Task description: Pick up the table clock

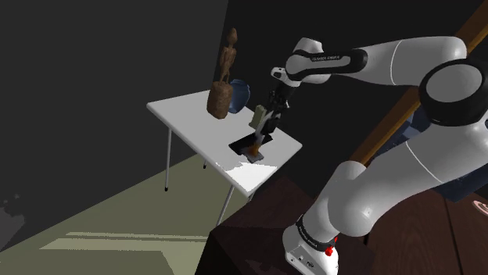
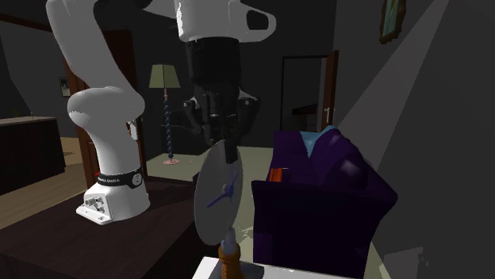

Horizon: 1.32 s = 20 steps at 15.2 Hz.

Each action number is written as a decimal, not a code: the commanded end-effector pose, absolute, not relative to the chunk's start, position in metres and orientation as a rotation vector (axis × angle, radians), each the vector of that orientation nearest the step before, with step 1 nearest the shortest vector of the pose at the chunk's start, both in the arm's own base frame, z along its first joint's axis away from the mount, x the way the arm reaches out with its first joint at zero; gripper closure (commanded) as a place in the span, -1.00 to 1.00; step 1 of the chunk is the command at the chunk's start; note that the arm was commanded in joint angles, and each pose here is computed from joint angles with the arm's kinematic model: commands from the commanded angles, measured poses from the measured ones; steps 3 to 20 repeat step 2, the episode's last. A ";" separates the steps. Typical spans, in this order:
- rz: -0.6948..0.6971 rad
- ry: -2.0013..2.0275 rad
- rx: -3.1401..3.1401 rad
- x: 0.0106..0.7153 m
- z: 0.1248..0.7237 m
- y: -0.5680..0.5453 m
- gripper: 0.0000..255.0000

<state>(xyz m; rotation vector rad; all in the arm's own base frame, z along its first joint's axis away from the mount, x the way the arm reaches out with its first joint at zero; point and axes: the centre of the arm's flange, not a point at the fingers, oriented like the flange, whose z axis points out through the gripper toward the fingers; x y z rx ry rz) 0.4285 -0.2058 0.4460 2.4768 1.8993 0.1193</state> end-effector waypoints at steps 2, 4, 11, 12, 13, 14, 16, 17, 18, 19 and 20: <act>0.119 1.899 2.477 0.428 0.454 -0.206 1.00; 0.119 1.899 2.477 0.428 0.454 -0.206 1.00; 0.119 1.899 2.477 0.428 0.454 -0.206 1.00; 0.119 1.899 2.477 0.428 0.454 -0.206 1.00; 0.119 1.899 2.477 0.428 0.454 -0.206 1.00; 0.119 1.899 2.477 0.428 0.454 -0.206 1.00; 0.119 1.899 2.477 0.428 0.454 -0.206 1.00; 0.119 1.899 2.477 0.428 0.454 -0.206 1.00; 0.119 1.899 2.477 0.428 0.454 -0.206 1.00; 0.119 1.899 2.477 0.428 0.454 -0.206 1.00; 0.119 1.899 2.477 0.428 0.454 -0.206 1.00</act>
